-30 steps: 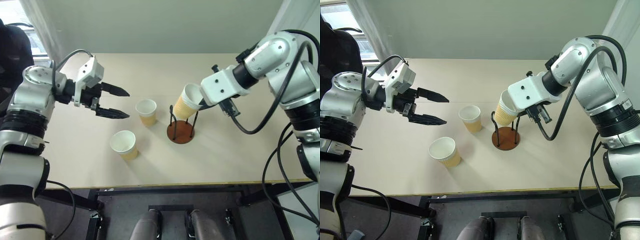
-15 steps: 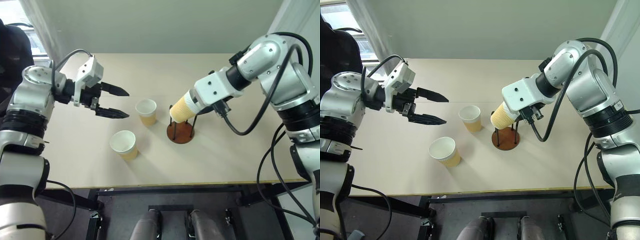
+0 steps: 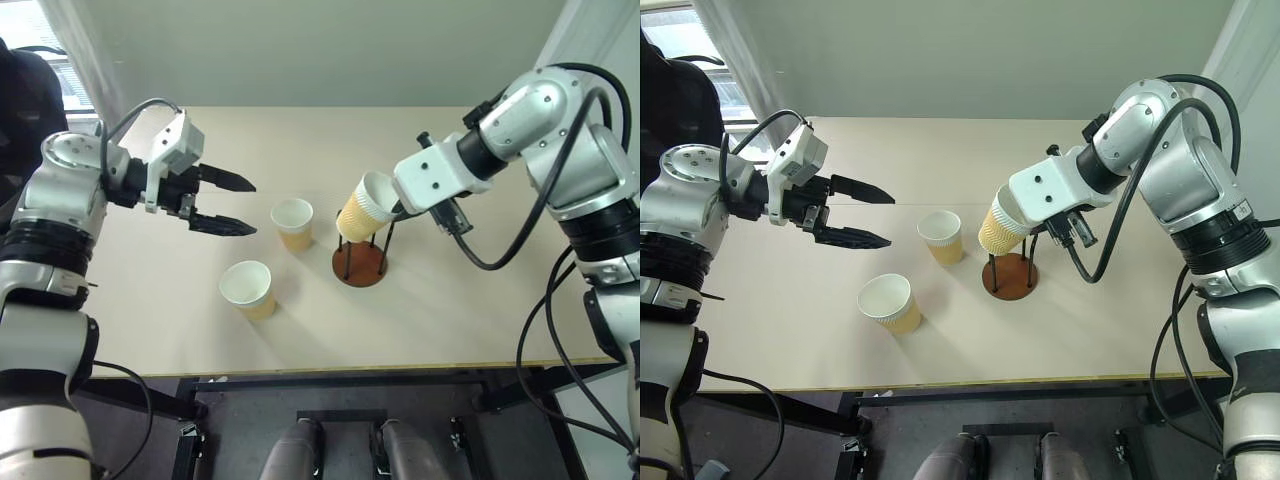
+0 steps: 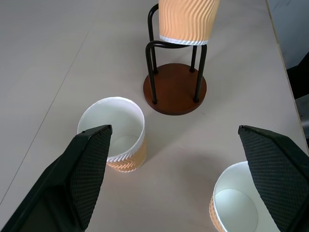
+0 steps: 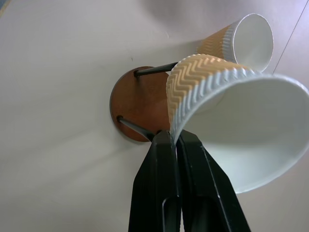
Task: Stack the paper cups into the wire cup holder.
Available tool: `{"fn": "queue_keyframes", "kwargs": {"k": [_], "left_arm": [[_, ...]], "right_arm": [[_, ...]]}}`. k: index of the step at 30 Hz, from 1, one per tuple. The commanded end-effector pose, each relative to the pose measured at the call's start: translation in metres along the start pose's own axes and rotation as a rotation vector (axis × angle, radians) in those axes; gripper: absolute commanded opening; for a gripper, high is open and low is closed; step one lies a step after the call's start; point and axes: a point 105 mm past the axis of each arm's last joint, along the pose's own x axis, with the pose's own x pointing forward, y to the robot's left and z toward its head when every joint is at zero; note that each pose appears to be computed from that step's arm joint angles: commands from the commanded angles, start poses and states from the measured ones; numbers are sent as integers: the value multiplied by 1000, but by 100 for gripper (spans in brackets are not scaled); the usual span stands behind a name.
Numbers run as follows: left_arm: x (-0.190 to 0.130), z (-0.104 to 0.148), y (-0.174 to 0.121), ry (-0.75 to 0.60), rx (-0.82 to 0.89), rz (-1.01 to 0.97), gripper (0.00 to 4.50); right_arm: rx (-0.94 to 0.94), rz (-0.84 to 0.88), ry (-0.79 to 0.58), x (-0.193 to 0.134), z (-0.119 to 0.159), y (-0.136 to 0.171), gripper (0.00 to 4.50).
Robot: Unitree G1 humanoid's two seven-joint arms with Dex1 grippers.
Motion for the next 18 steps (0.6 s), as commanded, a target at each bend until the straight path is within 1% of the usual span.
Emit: {"fn": "queue_keyframes", "kwargs": {"k": [1,13,18], "left_arm": [[-10,15,1,-28,44,5,450],[-8,16,2,-28,49,1,450],[-7,17,3,-30,51,1,450]], "right_arm": [[-22,-48,11,-15,1,-5,3],[-48,-68,91,-28,-10,-7,3],[-65,-71,100,-29,-9,-7,3]]}}
